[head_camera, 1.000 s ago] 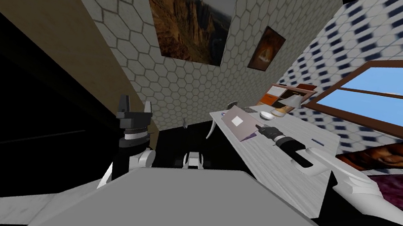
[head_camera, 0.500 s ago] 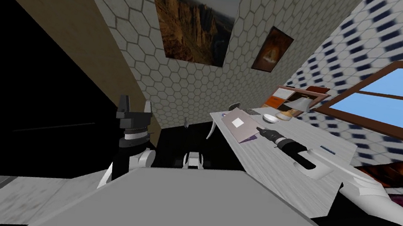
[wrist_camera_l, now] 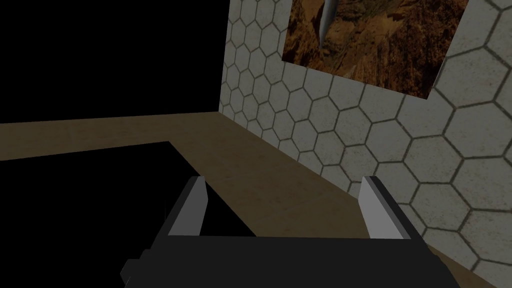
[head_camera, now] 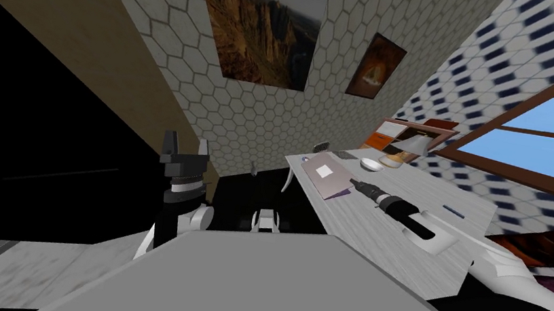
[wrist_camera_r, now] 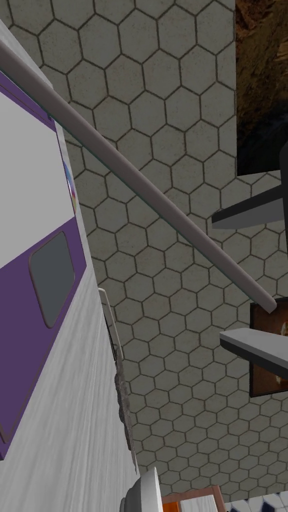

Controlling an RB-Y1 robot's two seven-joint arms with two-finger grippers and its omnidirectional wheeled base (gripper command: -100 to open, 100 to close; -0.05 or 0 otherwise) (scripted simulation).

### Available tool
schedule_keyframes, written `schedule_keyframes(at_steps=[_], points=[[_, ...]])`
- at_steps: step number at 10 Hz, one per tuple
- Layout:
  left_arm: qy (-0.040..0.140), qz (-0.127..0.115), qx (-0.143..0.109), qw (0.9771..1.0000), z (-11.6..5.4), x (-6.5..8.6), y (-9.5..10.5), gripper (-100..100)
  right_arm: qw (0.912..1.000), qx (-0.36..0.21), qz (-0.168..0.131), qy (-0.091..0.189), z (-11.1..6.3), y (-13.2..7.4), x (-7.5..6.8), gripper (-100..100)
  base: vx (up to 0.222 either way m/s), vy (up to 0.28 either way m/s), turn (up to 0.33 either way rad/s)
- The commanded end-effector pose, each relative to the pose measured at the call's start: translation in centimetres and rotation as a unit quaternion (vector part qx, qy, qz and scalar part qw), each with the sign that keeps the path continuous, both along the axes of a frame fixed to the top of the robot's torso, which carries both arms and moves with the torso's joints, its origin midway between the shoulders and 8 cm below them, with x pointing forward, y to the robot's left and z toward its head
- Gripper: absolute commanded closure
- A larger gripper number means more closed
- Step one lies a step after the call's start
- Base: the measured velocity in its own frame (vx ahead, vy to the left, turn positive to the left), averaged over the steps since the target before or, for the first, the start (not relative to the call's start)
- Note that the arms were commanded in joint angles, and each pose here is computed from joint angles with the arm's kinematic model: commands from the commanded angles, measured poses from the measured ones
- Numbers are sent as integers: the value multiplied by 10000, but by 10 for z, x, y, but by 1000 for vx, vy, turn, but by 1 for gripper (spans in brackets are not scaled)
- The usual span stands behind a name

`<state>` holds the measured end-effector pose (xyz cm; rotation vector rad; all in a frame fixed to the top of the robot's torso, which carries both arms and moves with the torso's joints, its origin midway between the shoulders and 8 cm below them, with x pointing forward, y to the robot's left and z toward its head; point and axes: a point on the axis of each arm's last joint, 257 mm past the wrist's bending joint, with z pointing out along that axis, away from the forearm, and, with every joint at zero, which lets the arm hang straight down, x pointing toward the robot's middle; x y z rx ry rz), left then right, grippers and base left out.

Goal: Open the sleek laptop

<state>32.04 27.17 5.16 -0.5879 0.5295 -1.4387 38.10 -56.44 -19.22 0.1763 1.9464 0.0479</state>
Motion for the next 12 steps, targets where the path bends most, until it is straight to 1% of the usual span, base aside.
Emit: schedule_keyframes(at_steps=[1,3,4,7,8,9,11,12], points=[[0,0,0,10000,0,0,0,0,9982,547,-38,225,-24,14,-13,100,30,-99,43],[0,0,0,10000,0,0,0,0,9950,929,-105,355,-38,22,-23,100,35,-110,48],[0,0,0,10000,0,0,0,0,9967,761,-85,270,-18,15,-10,-100,11,-53,-85],[-1,0,-2,10000,0,0,0,0,9968,748,14,270,1,22,-1,-100,13,12,-102],[-1,-1,-2,10000,0,0,0,0,9968,744,88,278,12,29,5,-100,13,9,-150],[-1,0,-1,10000,0,0,0,0,9967,744,127,284,17,32,8,-100,10,1,-113],[-1,-1,-1,10000,0,0,0,0,9965,747,210,302,27,40,14,-100,8,-5,-75],[-1,0,-1,10000,0,0,0,0,9966,740,186,296,24,37,14,-100,4,-3,-14]])
